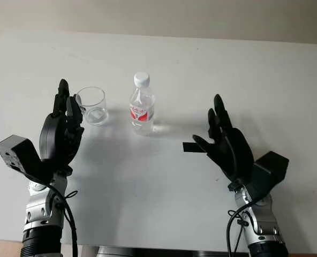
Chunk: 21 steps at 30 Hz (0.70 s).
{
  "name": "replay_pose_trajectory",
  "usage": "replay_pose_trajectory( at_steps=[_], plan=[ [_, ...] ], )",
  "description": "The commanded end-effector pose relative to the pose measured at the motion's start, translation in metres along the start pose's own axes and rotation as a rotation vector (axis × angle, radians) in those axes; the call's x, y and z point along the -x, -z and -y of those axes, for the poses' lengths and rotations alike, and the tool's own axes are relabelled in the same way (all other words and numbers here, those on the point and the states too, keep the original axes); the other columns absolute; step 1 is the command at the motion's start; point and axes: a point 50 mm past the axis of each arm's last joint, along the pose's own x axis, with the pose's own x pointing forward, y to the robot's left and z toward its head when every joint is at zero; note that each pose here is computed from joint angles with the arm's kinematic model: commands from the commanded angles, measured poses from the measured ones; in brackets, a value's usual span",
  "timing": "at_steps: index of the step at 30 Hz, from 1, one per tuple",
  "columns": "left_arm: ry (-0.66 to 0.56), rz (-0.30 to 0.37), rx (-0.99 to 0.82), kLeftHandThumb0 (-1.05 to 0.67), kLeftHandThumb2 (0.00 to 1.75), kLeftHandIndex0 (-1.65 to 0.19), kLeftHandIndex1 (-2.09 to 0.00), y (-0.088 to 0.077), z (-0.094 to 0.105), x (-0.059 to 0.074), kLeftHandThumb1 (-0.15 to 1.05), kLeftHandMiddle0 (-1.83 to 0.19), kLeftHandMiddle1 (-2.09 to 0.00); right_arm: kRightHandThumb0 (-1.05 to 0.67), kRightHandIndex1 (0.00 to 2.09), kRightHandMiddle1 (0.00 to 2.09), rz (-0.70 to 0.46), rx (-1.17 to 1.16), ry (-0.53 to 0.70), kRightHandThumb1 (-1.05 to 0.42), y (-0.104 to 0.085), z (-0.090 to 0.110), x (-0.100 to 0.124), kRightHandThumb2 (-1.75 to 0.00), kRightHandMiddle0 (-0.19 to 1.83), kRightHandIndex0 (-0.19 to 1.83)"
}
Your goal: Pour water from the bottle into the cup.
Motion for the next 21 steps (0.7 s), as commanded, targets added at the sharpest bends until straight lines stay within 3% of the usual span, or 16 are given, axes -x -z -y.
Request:
replay_pose_trajectory(
  at_steps=[1,9,21],
  plan=[
    [0.007,0.024,0.004,-0.73,0.65,0.19,0.0,-0.003,0.002,-0.003,1.05,0.19,0.0,-0.99,0.0,0.0,0.053,0.056,-0.044,-0.93,-0.014,-0.003,-0.019,-0.05,-0.19,-0.19],
    [0.008,0.052,0.016,-0.73,0.63,0.19,0.0,-0.008,-0.001,-0.005,1.05,0.19,0.0,-1.01,0.0,0.0,0.112,0.125,-0.156,-0.89,-0.043,-0.029,-0.076,-0.04,-0.19,-0.19],
    [0.001,0.06,0.004,-0.72,0.64,0.19,0.0,-0.01,-0.003,-0.005,1.05,0.19,0.0,-1.03,0.0,0.0,0.088,0.102,-0.255,-0.9,-0.042,-0.053,-0.099,-0.06,-0.19,-0.19]
  ],
)
